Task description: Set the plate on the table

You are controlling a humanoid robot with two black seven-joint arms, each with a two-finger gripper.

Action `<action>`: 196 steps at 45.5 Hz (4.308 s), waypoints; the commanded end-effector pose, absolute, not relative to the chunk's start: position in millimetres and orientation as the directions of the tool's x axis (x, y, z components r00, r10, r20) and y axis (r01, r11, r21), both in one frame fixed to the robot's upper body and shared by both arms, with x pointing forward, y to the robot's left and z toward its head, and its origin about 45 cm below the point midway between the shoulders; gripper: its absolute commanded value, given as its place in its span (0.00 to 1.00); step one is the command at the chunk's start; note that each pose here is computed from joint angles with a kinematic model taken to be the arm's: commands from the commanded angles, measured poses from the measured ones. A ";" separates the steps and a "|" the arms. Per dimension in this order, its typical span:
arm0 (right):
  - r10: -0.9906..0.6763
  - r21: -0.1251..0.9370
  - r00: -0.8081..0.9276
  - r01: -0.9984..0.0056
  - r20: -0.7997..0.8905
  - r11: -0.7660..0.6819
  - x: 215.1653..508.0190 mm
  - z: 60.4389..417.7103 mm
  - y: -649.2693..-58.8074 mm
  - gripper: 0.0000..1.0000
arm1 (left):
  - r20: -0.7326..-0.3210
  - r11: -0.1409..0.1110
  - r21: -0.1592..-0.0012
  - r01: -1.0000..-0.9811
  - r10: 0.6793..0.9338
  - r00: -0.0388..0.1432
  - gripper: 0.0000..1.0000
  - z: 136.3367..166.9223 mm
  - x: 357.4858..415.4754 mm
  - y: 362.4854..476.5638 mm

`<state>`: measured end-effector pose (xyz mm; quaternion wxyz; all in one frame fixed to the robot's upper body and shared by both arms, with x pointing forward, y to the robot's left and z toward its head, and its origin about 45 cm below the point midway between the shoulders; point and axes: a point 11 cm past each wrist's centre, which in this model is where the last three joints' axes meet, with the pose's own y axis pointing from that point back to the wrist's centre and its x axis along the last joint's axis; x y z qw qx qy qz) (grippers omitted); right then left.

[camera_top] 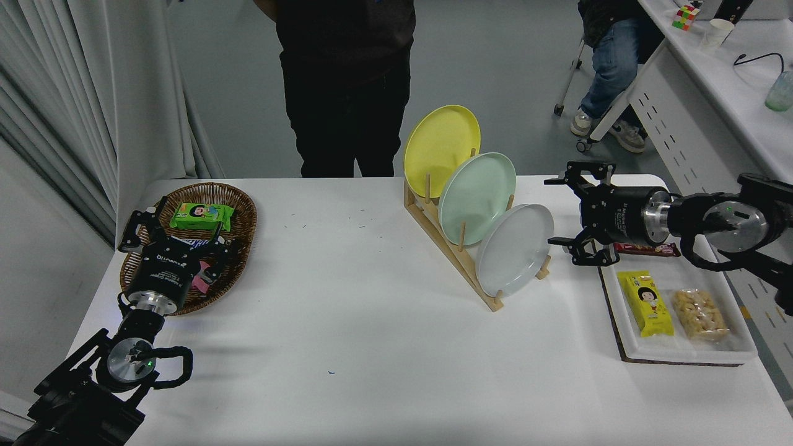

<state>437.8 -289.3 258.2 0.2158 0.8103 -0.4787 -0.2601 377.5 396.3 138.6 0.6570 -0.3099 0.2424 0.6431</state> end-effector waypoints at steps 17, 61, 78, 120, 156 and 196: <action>-0.928 0.642 0.365 -0.695 -0.073 -0.324 453.2 268.0 -276.4 1.00 | -0.717 -0.019 -0.096 -0.995 0.695 0.055 0.98 138.7 377.6 396.4; -0.895 0.742 0.445 -0.611 0.033 -0.277 470.9 251.6 -227.4 1.00 | -0.717 -0.020 -0.094 -0.995 0.695 0.054 0.98 138.1 377.0 396.5; -0.861 0.743 0.509 -0.579 0.006 -0.337 467.8 250.3 -215.6 0.99 | -0.717 -0.020 -0.094 -0.995 0.695 0.054 0.98 138.1 377.0 396.5; -0.882 0.749 0.469 -0.599 0.041 -0.283 484.0 240.7 -243.9 0.82 | -0.717 -0.019 -0.096 -0.995 0.695 0.055 0.98 138.6 377.5 396.4; -0.907 0.724 0.414 -0.600 -0.083 -0.340 480.4 232.3 -240.1 0.62 | -0.717 -0.019 -0.096 -0.995 0.695 0.055 0.98 138.6 377.5 396.4; -0.927 0.775 0.353 -0.549 -0.125 -0.314 474.9 235.6 -249.3 0.52 | -0.717 -0.019 -0.096 -0.995 0.695 0.055 0.98 138.7 377.6 396.4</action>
